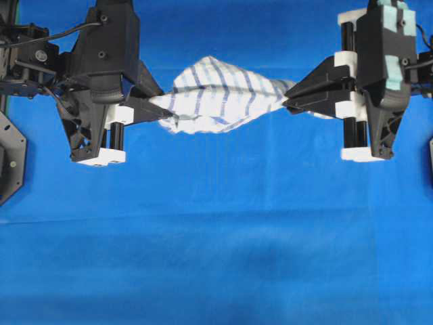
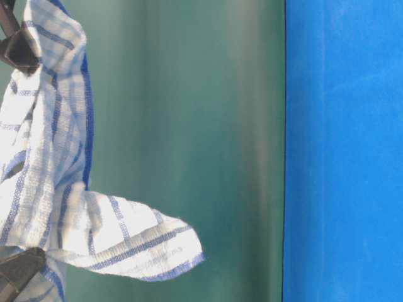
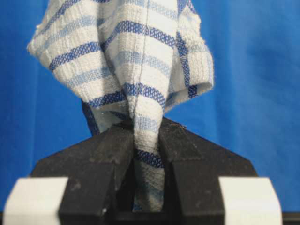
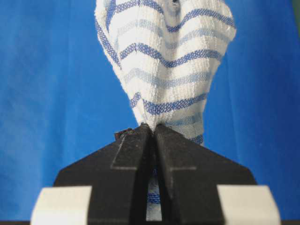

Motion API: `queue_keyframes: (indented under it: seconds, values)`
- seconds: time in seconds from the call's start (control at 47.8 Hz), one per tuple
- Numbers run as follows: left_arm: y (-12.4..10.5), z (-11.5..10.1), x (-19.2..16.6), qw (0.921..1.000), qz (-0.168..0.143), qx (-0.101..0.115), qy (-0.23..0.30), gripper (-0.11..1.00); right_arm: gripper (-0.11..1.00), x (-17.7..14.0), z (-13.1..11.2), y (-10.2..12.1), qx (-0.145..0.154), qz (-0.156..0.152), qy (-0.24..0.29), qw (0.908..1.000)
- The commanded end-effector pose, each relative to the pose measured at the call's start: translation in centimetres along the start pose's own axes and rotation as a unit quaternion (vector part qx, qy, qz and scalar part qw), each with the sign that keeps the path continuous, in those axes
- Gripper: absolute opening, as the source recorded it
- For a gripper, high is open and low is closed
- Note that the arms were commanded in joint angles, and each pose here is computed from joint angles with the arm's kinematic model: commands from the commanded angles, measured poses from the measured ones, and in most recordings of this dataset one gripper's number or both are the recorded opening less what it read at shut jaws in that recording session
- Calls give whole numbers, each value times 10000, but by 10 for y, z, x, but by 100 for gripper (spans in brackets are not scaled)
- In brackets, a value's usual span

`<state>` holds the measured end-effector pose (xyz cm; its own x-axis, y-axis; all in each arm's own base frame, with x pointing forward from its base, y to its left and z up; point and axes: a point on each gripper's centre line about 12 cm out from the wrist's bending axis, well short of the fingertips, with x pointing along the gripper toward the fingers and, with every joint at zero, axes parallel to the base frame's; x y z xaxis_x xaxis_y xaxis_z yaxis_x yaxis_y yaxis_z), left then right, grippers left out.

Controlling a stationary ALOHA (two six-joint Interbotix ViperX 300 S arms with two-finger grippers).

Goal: Lift the towel with both arms.

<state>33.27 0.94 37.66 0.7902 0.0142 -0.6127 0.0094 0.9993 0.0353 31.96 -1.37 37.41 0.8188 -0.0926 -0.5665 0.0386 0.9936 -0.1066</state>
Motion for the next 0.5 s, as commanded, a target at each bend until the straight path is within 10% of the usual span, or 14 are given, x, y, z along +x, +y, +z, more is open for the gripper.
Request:
queue_keyframes:
  seconds: [0.0,0.105,0.272,0.481]
  values:
    - [2,10,-9,9998,36,24,-213,10,5,-6,9,-2,19,-26,-144,9999]
    - [2,9,-9,9997,37,9,-221,37,7,-3,8,-2,40,-23,-114,9999]
    - [2,8,-10,9997,43,12,-220,85,55,2,6,-2,-39,-75,-40,10000]
    - [2,1,-5,9999,26,-16,-106,90,67,5,5,-4,-111,-161,2,9998]
